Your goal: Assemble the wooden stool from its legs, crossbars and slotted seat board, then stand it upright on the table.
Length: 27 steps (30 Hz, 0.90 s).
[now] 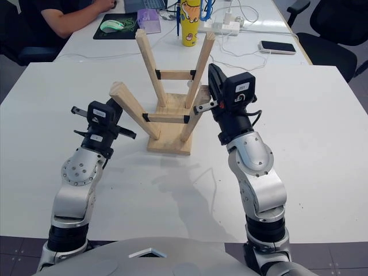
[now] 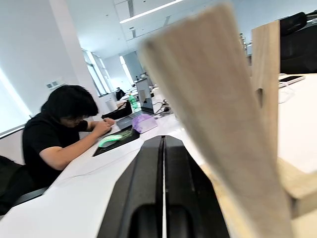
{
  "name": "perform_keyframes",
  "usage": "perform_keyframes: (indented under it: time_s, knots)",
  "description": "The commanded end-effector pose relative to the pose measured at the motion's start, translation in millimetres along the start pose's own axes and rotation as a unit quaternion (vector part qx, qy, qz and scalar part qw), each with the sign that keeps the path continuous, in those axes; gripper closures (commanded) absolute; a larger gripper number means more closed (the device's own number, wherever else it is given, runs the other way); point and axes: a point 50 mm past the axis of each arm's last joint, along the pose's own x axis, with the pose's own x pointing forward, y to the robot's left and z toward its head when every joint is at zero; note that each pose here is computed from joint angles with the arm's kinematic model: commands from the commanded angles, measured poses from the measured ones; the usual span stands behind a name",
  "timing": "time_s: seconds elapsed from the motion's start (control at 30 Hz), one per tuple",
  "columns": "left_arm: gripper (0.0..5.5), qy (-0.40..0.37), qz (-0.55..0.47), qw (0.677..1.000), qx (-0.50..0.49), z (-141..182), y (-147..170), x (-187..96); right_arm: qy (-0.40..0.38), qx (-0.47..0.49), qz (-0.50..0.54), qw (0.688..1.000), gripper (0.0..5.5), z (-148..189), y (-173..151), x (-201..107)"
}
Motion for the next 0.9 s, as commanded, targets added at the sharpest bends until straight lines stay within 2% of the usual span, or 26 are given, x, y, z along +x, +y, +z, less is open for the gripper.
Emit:
perform_keyframes:
  time_s: [0.03, 0.13, 0.23, 0.33, 0.5, 0.73, 0.9]
  knots:
    - [5.50, 0.005, 0.069, 0.998, 0.013, -4, 20, -9, 0.061, 0.026, -0.047, 0.997, 5.48, -28, -30, -3]
    - [5.50, 0.032, 0.062, 0.998, -0.005, -16, 22, -15, 0.080, 0.080, -0.022, 0.993, 5.48, -42, -37, 3]
    - [5.50, 0.101, -0.047, 0.993, -0.029, -44, 15, -29, 0.109, 0.096, 0.090, 0.985, 5.48, -56, -34, 15]
    - [5.50, 0.160, -0.201, 0.966, 0.006, -67, 15, -44, 0.123, 0.084, 0.153, 0.977, 5.48, -64, -44, 27]
    - [5.50, 0.229, -0.357, 0.903, 0.071, -95, 23, -51, 0.134, 0.061, 0.210, 0.967, 5.48, -77, -55, 40]
    - [5.50, 0.196, -0.457, 0.865, 0.066, -95, -23, -30, 0.113, 0.068, 0.326, 0.936, 5.48, -84, -20, 59]
    - [5.50, 0.187, -0.472, 0.860, 0.048, -91, -34, -23, 0.101, 0.067, 0.374, 0.920, 5.48, -82, -4, 62]
